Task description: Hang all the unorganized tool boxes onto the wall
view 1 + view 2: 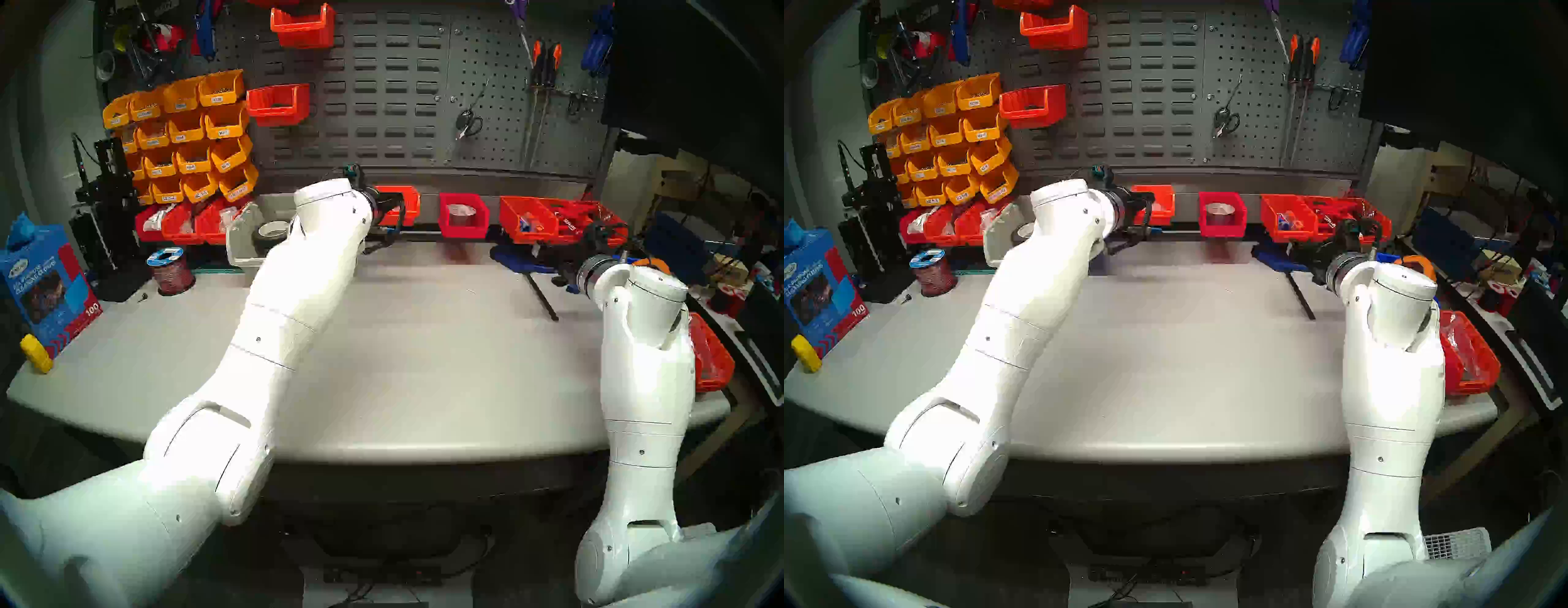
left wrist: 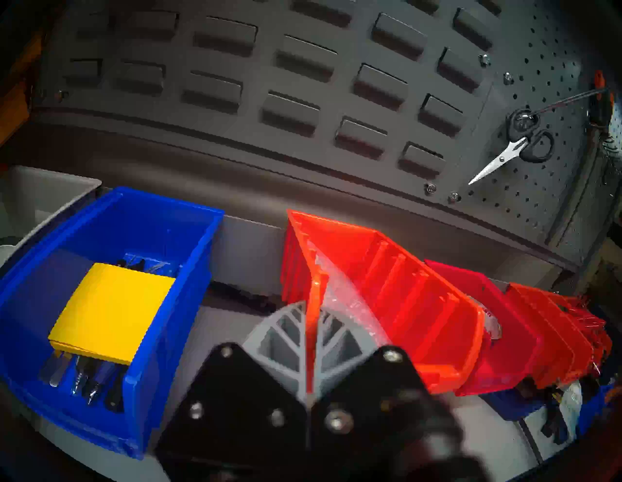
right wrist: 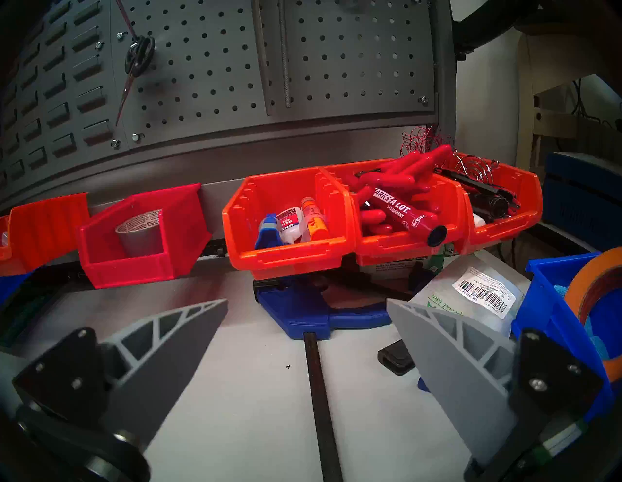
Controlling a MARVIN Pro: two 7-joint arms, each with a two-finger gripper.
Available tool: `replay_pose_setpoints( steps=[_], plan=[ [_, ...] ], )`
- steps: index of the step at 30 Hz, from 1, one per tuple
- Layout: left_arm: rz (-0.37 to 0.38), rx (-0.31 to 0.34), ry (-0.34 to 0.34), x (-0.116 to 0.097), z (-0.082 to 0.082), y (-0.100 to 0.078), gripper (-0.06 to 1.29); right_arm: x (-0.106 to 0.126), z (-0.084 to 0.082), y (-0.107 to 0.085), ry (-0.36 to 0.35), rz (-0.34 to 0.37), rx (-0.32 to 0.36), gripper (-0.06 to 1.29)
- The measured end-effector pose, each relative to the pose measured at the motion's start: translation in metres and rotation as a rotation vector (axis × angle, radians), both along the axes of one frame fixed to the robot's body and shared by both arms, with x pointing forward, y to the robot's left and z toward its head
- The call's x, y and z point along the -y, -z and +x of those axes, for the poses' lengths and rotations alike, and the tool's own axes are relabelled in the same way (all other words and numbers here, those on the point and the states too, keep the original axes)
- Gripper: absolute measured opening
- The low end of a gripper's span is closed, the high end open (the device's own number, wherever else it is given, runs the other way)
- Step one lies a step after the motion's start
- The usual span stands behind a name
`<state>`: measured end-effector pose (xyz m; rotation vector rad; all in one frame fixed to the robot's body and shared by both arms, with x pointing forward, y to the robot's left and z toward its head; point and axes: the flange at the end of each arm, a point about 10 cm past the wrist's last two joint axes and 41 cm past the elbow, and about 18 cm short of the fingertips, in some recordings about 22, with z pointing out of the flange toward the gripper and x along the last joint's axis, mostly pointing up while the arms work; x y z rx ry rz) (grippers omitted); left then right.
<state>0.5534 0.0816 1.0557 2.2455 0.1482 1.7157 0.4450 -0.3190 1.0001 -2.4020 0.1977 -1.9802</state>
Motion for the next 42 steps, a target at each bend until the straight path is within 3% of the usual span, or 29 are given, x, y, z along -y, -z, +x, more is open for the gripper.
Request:
replay_pose_setpoints(
  steps=[42],
  plan=[
    [-0.011,-0.035,-0.014,-0.019,-0.001,0.015,-0.02,0.000,0.000,0.000,0.000,0.000,-0.002,1.23]
  ],
)
